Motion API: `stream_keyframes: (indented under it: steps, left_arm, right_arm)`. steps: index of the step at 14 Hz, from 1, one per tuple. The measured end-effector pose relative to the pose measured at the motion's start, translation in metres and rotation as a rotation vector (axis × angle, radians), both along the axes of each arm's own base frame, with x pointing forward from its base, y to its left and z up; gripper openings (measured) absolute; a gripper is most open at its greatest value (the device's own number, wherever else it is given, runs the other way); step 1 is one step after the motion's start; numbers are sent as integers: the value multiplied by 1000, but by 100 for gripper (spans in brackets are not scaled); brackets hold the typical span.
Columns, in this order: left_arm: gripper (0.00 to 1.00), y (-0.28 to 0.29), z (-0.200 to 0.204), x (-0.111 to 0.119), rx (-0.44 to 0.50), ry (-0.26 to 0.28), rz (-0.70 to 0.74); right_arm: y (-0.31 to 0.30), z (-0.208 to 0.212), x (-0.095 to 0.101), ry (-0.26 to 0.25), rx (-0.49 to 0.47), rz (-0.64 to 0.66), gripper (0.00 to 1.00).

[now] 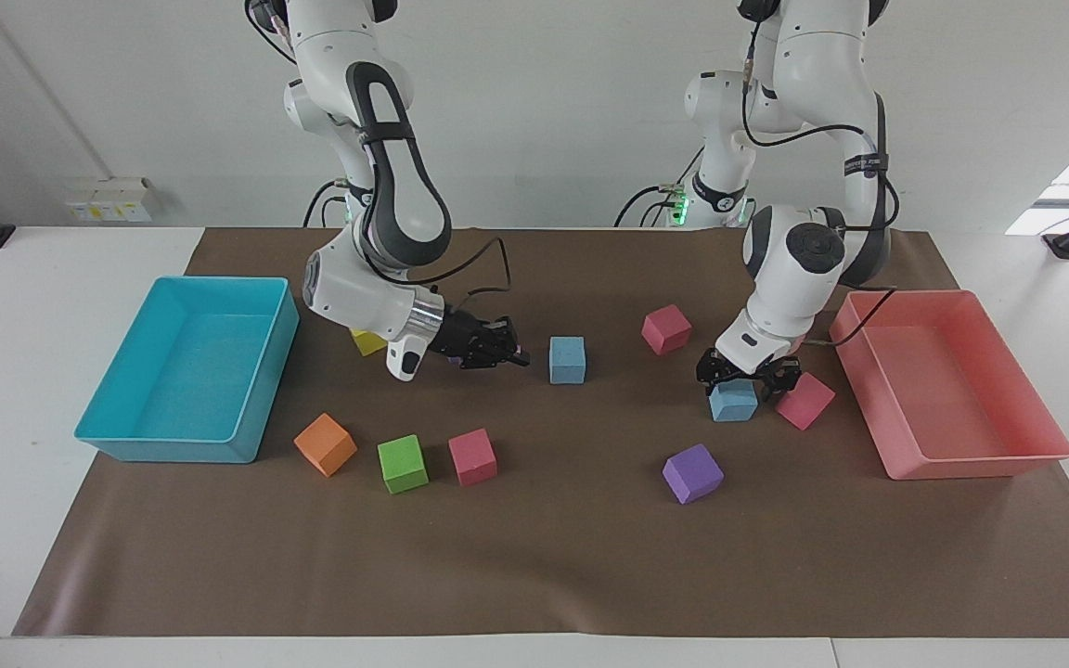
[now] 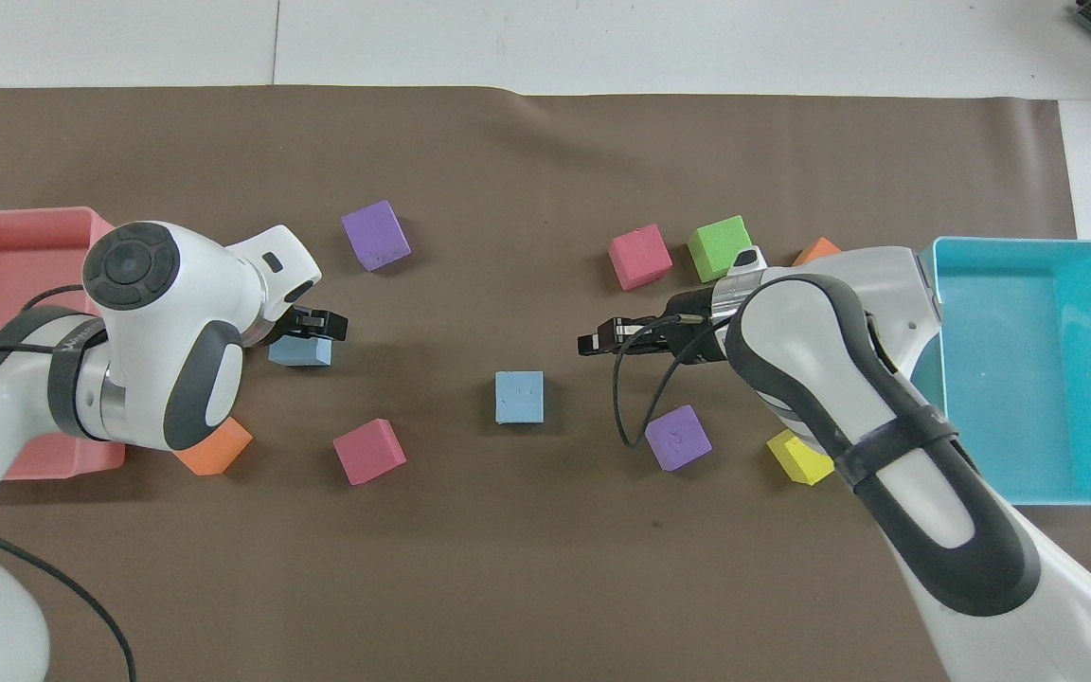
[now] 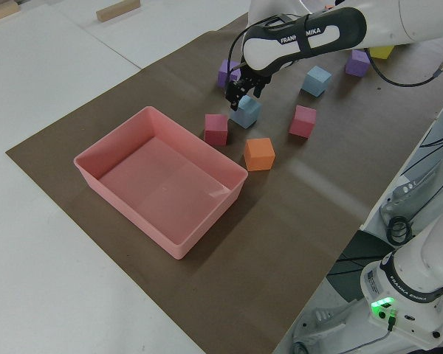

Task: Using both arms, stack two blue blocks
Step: 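Grasp the second blue cube with the left gripper while the right gripper hovers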

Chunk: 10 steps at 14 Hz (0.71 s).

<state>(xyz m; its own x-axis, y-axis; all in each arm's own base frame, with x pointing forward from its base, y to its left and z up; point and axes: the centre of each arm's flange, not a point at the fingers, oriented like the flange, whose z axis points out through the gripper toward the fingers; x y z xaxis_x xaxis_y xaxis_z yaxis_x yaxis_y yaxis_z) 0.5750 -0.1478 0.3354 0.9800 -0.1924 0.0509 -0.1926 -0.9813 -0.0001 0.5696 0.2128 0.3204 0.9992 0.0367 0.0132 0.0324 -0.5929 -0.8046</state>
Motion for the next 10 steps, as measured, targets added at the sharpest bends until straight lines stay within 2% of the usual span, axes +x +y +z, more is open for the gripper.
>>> stream_keyframes:
  steps: [10]
  left_arm:
    - [100,1,-33,-3,10,41,2]
  right_arm:
    - [-4,-71,-16,27,40,30,1]
